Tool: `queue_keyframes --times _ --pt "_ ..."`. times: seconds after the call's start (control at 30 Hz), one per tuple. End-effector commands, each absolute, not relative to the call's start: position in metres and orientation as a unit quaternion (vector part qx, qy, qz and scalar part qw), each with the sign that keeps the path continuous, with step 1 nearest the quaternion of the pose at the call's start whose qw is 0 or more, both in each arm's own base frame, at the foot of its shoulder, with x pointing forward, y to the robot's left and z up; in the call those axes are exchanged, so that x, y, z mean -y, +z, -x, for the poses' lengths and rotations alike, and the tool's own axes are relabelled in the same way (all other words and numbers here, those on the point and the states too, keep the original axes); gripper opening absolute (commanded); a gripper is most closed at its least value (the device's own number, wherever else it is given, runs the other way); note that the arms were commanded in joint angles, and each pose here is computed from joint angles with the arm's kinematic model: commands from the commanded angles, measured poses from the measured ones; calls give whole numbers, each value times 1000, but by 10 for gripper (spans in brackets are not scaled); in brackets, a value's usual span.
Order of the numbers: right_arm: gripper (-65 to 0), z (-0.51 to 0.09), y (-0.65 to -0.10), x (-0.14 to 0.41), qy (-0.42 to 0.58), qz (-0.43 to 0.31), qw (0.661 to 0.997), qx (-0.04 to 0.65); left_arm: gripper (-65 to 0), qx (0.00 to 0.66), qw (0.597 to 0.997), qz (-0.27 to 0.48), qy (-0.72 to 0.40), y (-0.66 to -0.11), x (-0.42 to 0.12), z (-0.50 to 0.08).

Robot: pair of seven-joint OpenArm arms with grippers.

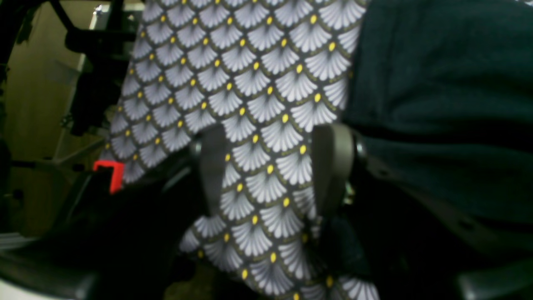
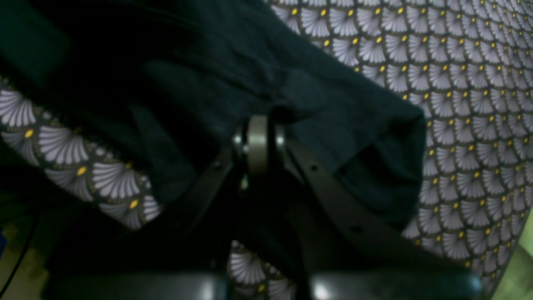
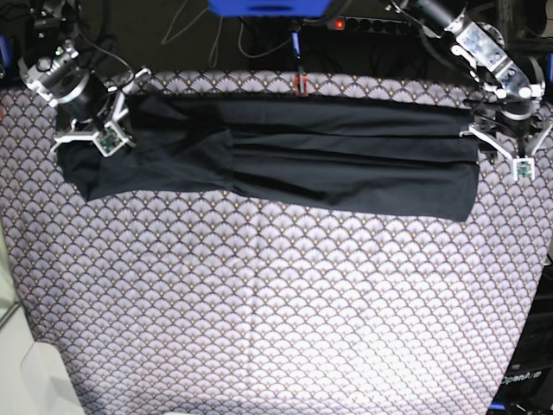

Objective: Fold the T-shirt properly
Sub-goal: 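Fold the sleeve end inward with the right gripper and release it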

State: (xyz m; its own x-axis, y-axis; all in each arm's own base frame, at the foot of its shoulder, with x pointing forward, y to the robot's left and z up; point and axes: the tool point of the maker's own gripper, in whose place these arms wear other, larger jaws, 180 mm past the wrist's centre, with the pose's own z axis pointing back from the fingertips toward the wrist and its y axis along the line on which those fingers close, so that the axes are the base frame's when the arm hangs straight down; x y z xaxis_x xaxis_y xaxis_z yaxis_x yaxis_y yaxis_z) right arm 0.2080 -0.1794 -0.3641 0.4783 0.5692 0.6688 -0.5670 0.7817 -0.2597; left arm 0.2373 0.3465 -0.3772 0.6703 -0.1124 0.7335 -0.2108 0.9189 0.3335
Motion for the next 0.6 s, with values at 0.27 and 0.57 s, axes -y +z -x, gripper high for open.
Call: queue_keyframes --times 0.27,0.57 --pt "-649 -211 -363 189 332 10 859 389 -325 426 878 -219 21 -359 -361 -245" --pt "-494 -210 -373 194 326 8 867 377 -325 426 877 -219 21 -358 -361 -245"
